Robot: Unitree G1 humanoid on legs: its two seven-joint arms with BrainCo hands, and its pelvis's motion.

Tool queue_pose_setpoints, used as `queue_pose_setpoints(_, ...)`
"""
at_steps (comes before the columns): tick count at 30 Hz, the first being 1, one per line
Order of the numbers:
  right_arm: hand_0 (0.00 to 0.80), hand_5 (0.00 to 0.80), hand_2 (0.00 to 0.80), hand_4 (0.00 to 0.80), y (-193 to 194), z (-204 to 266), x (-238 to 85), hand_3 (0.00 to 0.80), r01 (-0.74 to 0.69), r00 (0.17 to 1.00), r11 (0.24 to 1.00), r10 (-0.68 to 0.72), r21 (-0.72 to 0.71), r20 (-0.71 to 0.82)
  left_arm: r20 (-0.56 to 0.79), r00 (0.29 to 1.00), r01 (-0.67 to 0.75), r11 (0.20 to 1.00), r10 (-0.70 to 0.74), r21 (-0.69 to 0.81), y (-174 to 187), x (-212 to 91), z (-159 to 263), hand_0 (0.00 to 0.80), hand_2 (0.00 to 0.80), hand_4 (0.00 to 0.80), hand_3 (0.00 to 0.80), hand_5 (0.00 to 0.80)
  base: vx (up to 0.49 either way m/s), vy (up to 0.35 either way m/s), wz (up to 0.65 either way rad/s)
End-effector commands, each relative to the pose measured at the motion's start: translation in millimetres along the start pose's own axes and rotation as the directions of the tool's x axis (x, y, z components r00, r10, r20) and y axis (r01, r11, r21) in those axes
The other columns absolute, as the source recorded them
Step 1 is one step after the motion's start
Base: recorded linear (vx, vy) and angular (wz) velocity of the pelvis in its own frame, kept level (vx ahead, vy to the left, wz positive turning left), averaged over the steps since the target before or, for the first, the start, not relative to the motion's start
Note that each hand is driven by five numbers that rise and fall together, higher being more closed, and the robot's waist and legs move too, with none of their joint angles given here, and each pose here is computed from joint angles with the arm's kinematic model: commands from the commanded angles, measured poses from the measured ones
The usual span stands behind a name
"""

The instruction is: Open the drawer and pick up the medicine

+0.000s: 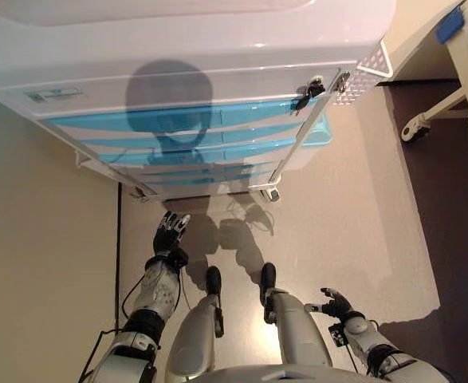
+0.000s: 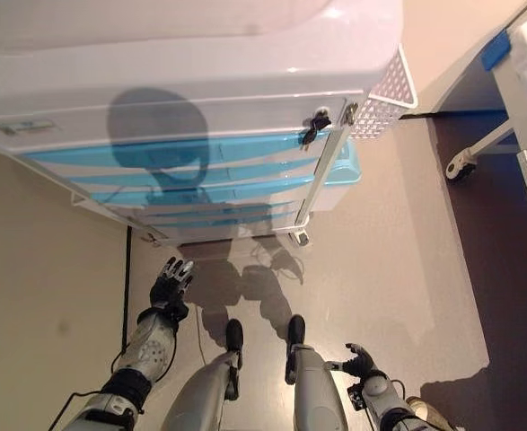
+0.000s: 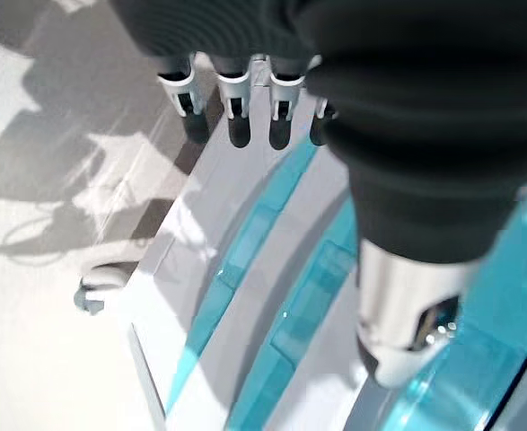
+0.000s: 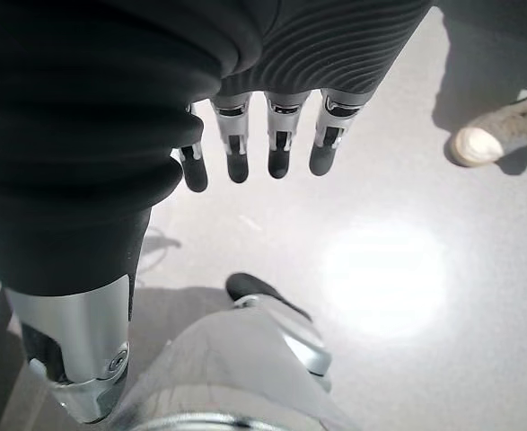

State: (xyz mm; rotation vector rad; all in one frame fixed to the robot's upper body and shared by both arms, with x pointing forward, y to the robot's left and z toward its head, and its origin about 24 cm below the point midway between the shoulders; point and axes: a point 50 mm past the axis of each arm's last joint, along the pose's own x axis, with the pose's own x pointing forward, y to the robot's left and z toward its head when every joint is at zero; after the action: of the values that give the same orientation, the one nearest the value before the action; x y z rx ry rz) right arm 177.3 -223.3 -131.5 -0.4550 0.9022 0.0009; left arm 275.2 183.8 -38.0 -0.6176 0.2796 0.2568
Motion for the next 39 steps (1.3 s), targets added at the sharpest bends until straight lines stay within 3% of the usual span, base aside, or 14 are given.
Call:
queue_pose_setpoints(1,0.0,0.0,0.0,0.0,-10.1,-7.9,-3.4,0.0,0.02,1.0,0.998,-0.019,-0.053,0.018,0.094,0.992,0.092,0.984,-0.079,-0.151,-20.2,-4.6,7.8,0.0,0.0,0.0,0.0,0.0,-0.056,-0.006,0.06)
queue_pose_setpoints(12,0.0,0.0,0.0,0.0,-18.6,-7.6,-3.6,0.0,0.037,0.999,0.998,-0.035,-0.059,0.029,0.206,0.963,0.238,0.902,-0.172,-0.36,-57.1,-0.5,32.3,0.0,0.0,0.0,0.0,0.0,-0.033,-0.009,0.06)
queue_pose_setpoints(18,0.0,0.0,0.0,0.0,-16.4,-11.3,-4.2,0.0,0.021,1.0,0.997,-0.02,-0.078,0.015,0.28,0.935,0.334,0.809,-0.219,-0.483,-87.3,5.0,53.3,0.0,0.0,0.0,0.0,0.0,-0.002,0.0,0.01)
queue_pose_setpoints(21,0.0,0.0,0.0,0.0,-15.7,-12.0,-4.2,0.0,0.012,1.0,0.995,-0.011,-0.098,0.013,0.321,0.894,0.443,0.733,-0.313,-0.517,-113.3,2.0,63.5,0.0,0.0,0.0,0.0,0.0,0.0,0.0,0.0)
queue_pose_setpoints(30,0.0,0.0,0.0,0.0,-19.4,-11.3,-4.4,0.0,-0.011,1.0,0.99,0.015,-0.141,0.026,0.38,0.772,0.635,0.646,-0.51,-0.423,-146.4,-9.4,82.0,0.0,0.0,0.0,0.0,0.0,0.0,0.0,0.0)
queue_pose_setpoints(31,0.0,0.0,0.0,0.0,-20.4,-11.3,-4.6,0.0,-0.019,0.999,0.988,0.024,-0.153,0.03,0.411,0.734,0.678,0.619,-0.541,-0.396,-154.3,-13.1,90.8,0.0,0.0,0.0,0.0,0.0,0.0,0.0,0.0)
queue_pose_setpoints(39,0.0,0.0,0.0,0.0,-23.2,-11.3,-4.7,0.0,-0.034,0.999,0.983,0.041,-0.181,0.036,0.476,0.663,0.744,0.579,-0.578,-0.333,-173.1,-15.8,114.8,0.0,0.0,0.0,0.0,0.0,0.0,0.0,0.0)
